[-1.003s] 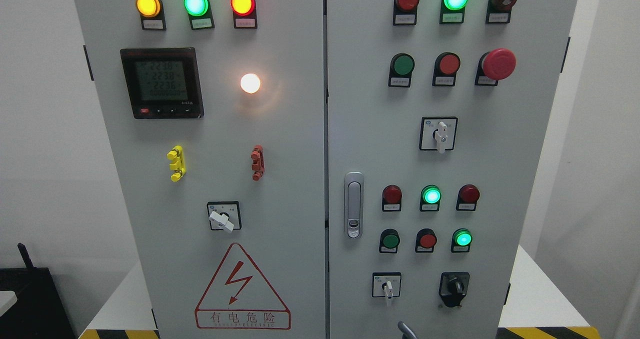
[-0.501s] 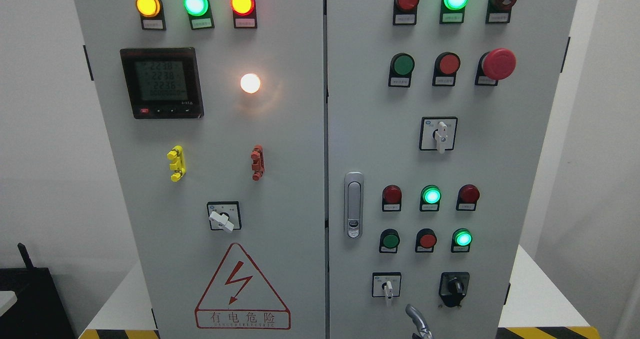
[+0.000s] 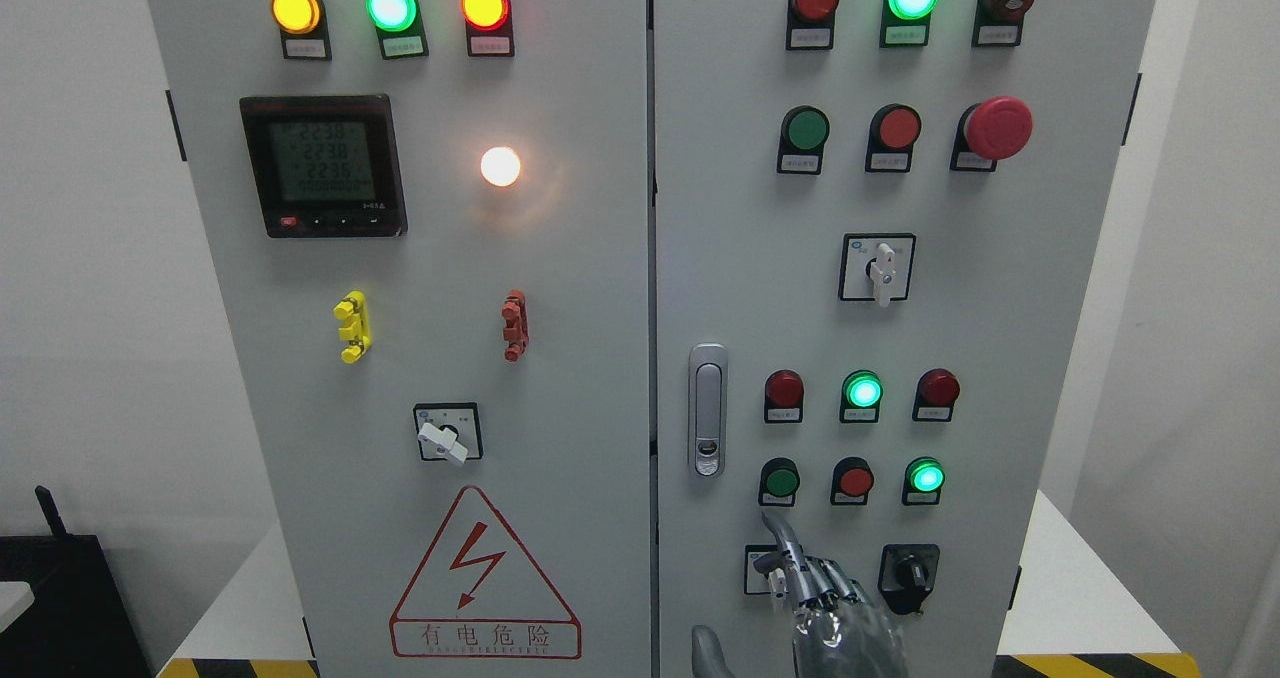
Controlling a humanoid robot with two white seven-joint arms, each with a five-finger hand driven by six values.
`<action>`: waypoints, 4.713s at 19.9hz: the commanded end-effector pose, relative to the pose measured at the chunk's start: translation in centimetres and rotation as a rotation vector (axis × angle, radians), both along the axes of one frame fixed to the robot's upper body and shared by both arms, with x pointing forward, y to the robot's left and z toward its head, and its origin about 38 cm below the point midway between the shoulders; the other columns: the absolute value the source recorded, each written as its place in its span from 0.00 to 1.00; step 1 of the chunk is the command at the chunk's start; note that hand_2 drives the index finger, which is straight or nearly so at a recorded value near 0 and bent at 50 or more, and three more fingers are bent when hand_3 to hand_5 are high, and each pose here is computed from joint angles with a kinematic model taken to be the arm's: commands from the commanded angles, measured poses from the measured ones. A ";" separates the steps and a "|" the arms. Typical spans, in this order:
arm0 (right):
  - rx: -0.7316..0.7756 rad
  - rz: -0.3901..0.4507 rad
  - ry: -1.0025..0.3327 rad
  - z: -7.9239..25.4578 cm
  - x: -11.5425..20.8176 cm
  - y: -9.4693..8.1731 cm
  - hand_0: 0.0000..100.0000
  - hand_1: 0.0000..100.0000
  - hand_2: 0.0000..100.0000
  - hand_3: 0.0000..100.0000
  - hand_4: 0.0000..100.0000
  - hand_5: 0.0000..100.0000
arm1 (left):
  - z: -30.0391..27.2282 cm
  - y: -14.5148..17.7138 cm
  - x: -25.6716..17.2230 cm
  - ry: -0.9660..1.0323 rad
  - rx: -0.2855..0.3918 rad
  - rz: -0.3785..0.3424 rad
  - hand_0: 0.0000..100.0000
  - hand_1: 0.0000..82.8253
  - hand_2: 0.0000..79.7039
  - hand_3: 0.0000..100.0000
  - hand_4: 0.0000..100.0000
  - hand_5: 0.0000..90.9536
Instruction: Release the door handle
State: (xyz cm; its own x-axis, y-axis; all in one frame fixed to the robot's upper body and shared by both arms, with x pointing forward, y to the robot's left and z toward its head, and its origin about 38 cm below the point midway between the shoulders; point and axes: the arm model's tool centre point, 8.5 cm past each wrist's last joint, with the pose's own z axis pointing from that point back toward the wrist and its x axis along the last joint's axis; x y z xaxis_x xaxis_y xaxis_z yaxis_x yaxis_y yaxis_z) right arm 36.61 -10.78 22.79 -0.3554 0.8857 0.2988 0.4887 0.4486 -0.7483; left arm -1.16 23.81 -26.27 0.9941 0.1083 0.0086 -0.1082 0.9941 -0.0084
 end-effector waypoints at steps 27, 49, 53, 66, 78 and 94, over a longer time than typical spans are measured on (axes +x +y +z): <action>-0.195 -0.072 0.099 1.7 2.1 2.6 0.30 0.29 0.00 1.00 1.00 1.00 | 0.0 0.0 1.6 -0.024 0.001 0.015 0.12 0.47 0.00 0.00 0.00 0.00; -0.196 -0.106 0.128 1.4 3.8 1.5 0.31 0.28 0.00 1.00 1.00 1.00 | 0.0 0.0 1.6 -0.024 0.001 0.015 0.12 0.47 0.00 0.00 0.00 0.00; -0.201 -0.105 0.129 1.6 4.2 1.6 0.31 0.28 0.00 1.00 1.00 1.00 | 0.0 -0.1 1.7 -0.026 -0.001 0.015 0.12 0.47 0.00 0.00 0.00 0.00; -0.209 -0.094 0.172 0.8 4.1 1.7 0.31 0.28 0.00 1.00 1.00 1.00 | 0.0 0.0 1.7 -0.026 0.001 0.015 0.12 0.47 0.00 0.00 0.00 0.00; -0.205 -0.093 0.152 1.4 4.2 1.7 0.31 0.28 0.00 1.00 1.00 1.00 | 0.0 0.0 1.7 -0.026 0.001 0.015 0.12 0.47 0.00 0.00 0.00 0.00; -0.197 -0.081 0.129 2.1 3.5 2.0 0.31 0.28 0.00 1.00 1.00 1.00 | 0.0 -0.1 1.7 -0.026 -0.001 0.015 0.12 0.47 0.00 0.00 0.00 0.00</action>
State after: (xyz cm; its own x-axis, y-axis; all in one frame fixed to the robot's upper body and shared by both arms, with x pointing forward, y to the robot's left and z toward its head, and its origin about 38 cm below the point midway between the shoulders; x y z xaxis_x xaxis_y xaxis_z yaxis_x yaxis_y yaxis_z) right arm 40.51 -9.01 24.55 -0.2404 0.9583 0.1545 0.4021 0.2432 -0.8827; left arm -1.16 23.80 -26.27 0.9941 0.1082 0.0086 -0.1082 0.9941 -0.0085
